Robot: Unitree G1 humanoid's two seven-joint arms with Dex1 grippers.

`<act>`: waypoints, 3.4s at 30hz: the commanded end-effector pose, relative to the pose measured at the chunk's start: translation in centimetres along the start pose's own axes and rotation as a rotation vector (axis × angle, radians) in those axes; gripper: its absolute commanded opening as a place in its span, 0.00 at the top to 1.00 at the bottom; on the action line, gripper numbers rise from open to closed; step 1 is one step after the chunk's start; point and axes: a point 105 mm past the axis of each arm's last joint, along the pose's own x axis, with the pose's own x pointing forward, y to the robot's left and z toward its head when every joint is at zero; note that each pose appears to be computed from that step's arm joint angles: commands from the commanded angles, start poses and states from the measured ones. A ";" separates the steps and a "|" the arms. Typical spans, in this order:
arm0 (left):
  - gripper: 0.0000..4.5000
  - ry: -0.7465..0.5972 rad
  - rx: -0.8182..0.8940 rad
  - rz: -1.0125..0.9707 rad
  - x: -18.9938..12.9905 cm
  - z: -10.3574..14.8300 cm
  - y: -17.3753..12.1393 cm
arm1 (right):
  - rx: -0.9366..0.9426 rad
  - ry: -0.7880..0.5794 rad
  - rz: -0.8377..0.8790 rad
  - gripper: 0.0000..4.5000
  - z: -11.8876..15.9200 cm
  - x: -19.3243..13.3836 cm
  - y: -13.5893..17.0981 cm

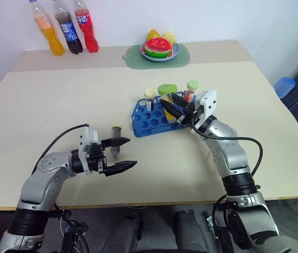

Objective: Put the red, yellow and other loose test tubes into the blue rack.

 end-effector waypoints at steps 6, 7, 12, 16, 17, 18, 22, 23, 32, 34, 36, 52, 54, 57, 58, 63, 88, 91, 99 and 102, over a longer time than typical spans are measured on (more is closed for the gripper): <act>0.00 -0.029 0.039 0.015 -0.2 1.1 -0.4 | -0.063 -0.053 -0.052 0.83 -0.4 0.5 -0.6; 0.00 -0.029 0.039 0.016 -0.2 1.1 -0.4 | -0.064 -0.052 -0.053 0.83 -0.5 0.6 -0.6; 0.00 -0.029 0.041 0.023 -0.3 1.2 -0.4 | -0.066 -0.046 -0.080 0.83 -1.2 0.7 -0.9; 0.00 -0.030 0.042 0.025 -0.3 1.1 -0.4 | -0.065 -0.039 -0.098 0.83 -1.8 1.0 -1.2; 0.00 -0.031 0.042 0.025 -0.3 1.1 -0.4 | -0.057 -0.036 -0.106 0.83 -2.0 1.0 -1.3; 0.00 -0.032 0.043 0.026 -0.3 1.1 -0.4 | -0.044 -0.036 -0.117 0.83 -2.2 1.0 -1.4; 0.00 -0.039 0.044 0.039 -0.4 1.3 -0.3 | 0.006 -0.048 -0.103 0.83 -2.4 1.0 -1.3; 0.00 -0.046 0.042 0.046 -0.5 1.4 -0.2 | 0.015 -0.052 -0.086 0.83 -2.4 0.9 -1.1; 0.00 -0.170 -0.001 0.170 -1.8 3.7 0.7 | -0.116 -0.018 0.036 0.02 -1.5 -0.8 0.3; 0.00 -0.208 -0.018 0.276 -2.1 4.4 1.7 | -0.134 0.002 0.063 0.02 -1.1 -1.6 0.4; 0.00 -0.208 -0.019 0.393 -2.2 4.8 2.6 | -0.150 0.030 0.089 0.02 -0.7 -2.6 0.5; 0.00 0.246 -0.506 0.780 -2.6 4.0 4.3 | -0.234 0.363 0.284 0.02 0.9 -11.7 0.0; 0.00 0.311 -0.548 0.779 -2.5 4.0 4.3 | -0.247 0.366 0.303 0.02 1.4 -11.9 0.2; 0.00 0.368 -0.618 0.790 -2.5 4.0 4.1 | -0.242 0.363 0.317 0.02 1.9 -11.9 0.6; 0.00 0.397 -0.628 0.792 -2.4 3.9 4.0 | -0.237 0.365 0.334 0.02 2.0 -11.9 0.9; 0.00 0.465 -0.669 0.846 -1.4 3.4 5.6 | -0.207 0.353 0.410 0.02 2.9 -12.3 2.4; 0.00 0.635 -0.910 0.982 2.8 0.7 8.8 | -0.239 0.336 0.426 0.02 3.5 -12.3 3.3; 0.18 0.652 -0.937 0.981 3.2 0.2 8.7 | -0.243 0.343 0.426 0.00 3.4 -12.4 3.3; 0.83 0.659 -0.967 0.956 3.3 -0.6 8.2 | -0.252 0.355 0.414 0.00 3.2 -12.5 3.0; 0.83 0.628 -0.930 0.931 2.6 0.0 8.0 | -0.251 0.351 0.411 0.00 3.3 -12.4 2.9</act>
